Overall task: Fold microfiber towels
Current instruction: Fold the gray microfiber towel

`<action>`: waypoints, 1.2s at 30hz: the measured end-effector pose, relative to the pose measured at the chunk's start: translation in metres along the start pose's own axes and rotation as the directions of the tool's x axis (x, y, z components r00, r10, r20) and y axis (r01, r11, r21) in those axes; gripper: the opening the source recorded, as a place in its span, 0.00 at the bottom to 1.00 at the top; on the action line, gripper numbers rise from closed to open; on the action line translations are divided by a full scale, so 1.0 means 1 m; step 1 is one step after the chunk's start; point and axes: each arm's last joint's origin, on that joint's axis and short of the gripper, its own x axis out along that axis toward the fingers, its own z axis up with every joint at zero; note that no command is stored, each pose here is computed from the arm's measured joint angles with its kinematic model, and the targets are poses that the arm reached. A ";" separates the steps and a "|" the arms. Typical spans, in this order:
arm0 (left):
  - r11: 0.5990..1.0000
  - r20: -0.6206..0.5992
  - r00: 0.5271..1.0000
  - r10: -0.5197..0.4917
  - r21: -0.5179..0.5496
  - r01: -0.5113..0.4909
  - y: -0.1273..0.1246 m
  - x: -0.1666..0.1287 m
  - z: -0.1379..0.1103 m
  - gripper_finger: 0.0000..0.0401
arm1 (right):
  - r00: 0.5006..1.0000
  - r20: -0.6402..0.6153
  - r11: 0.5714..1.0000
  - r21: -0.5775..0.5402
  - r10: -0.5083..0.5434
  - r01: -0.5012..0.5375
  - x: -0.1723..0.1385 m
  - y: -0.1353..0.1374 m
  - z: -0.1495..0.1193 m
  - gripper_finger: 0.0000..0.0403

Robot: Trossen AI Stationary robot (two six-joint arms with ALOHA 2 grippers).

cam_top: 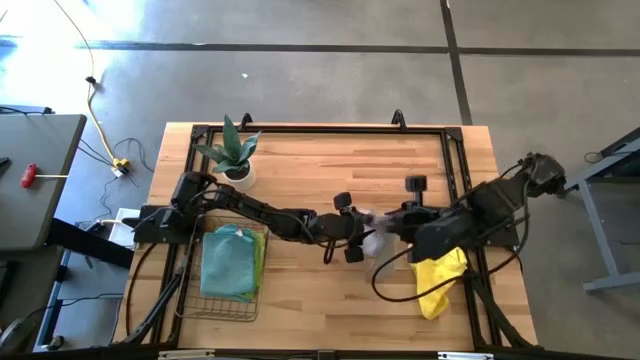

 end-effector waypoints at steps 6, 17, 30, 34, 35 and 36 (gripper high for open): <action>1.000 -0.024 1.000 -0.006 0.002 0.006 -0.004 0.005 -0.009 0.33 | 0.999 0.032 0.999 0.033 0.001 -0.002 -0.013 -0.009 0.005 0.00; 0.997 -0.132 0.991 -0.035 0.066 0.044 -0.014 -0.010 -0.012 0.29 | 0.985 -0.170 0.986 0.158 -0.034 0.062 -0.013 -0.012 -0.018 0.00; 0.999 -0.170 0.984 -0.045 0.011 0.048 -0.014 -0.017 -0.009 0.29 | 0.955 -0.296 0.992 0.113 -0.016 0.051 0.018 0.011 -0.036 0.00; 0.999 -0.226 0.973 -0.042 -0.013 0.040 -0.013 -0.017 -0.015 0.29 | 0.956 -0.292 0.993 0.107 -0.016 0.049 0.018 0.011 -0.036 0.00; 0.999 -0.237 0.971 -0.040 -0.016 0.037 -0.012 -0.017 -0.016 0.29 | 0.957 -0.291 0.993 0.107 -0.016 0.049 0.018 0.011 -0.036 0.00; 0.999 -0.248 0.968 -0.038 -0.021 0.034 -0.012 -0.018 -0.017 0.29 | 0.957 -0.291 0.993 0.107 -0.017 0.050 0.018 0.010 -0.036 0.00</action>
